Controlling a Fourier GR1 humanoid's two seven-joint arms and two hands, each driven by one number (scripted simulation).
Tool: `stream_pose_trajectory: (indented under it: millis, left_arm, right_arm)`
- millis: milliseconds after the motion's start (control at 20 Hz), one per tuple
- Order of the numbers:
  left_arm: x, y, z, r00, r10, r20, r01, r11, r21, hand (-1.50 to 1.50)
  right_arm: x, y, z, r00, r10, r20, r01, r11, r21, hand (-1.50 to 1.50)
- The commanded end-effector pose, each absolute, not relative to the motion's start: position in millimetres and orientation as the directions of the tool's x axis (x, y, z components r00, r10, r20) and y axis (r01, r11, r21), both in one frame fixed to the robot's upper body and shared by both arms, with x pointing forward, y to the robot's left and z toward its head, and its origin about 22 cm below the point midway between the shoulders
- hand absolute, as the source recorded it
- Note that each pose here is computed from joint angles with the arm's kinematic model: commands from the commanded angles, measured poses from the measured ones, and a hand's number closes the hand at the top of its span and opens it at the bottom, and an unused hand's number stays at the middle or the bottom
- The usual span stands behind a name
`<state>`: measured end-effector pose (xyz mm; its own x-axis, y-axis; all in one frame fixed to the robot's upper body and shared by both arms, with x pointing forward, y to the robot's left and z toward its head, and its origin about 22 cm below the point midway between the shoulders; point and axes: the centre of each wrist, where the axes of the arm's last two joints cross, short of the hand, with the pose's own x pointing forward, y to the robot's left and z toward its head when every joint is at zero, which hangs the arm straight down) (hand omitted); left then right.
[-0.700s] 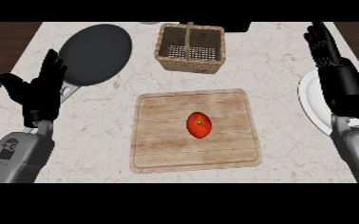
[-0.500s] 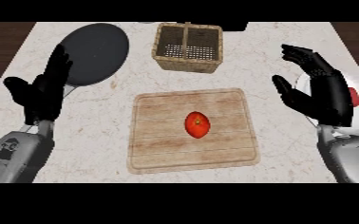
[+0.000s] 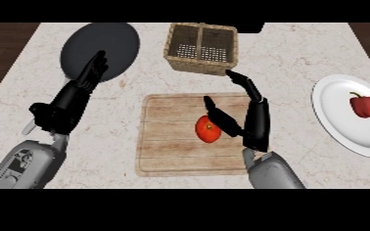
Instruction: Pick the tomato from the cutting board and place it in the basket
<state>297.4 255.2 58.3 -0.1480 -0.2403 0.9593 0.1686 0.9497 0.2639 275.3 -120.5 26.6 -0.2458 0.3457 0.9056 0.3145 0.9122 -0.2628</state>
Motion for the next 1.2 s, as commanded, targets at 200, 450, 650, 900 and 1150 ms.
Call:
stream_pose_trajectory:
  millis: [200,450,650,900,1150]
  left_arm:
    - [285,254,50,-0.139,-0.258,0.956,0.208,0.936,0.283,0.0]
    - [286,270,50,-0.112,-0.28,0.953,0.157,0.942,0.296,0.0]
    - [284,272,48,-0.11,-0.276,0.955,0.161,0.943,0.291,0.0]
    - [281,272,48,-0.105,-0.267,0.958,0.171,0.944,0.282,0.0]
    - [280,270,43,-0.104,-0.26,0.96,0.17,0.946,0.275,0.0]
  right_arm:
    - [283,-92,-22,0.007,0.548,0.837,0.491,0.727,-0.48,-1.5]
    - [308,-128,-18,0.176,0.661,0.729,0.461,0.599,-0.655,-1.5]
    - [310,-119,-22,0.349,0.717,0.603,0.246,0.55,-0.798,-1.5]
    - [317,-70,19,0.457,0.73,0.509,0.046,0.552,-0.832,-1.5]
    - [311,-38,84,0.488,0.748,0.45,-0.046,0.537,-0.842,-1.5]
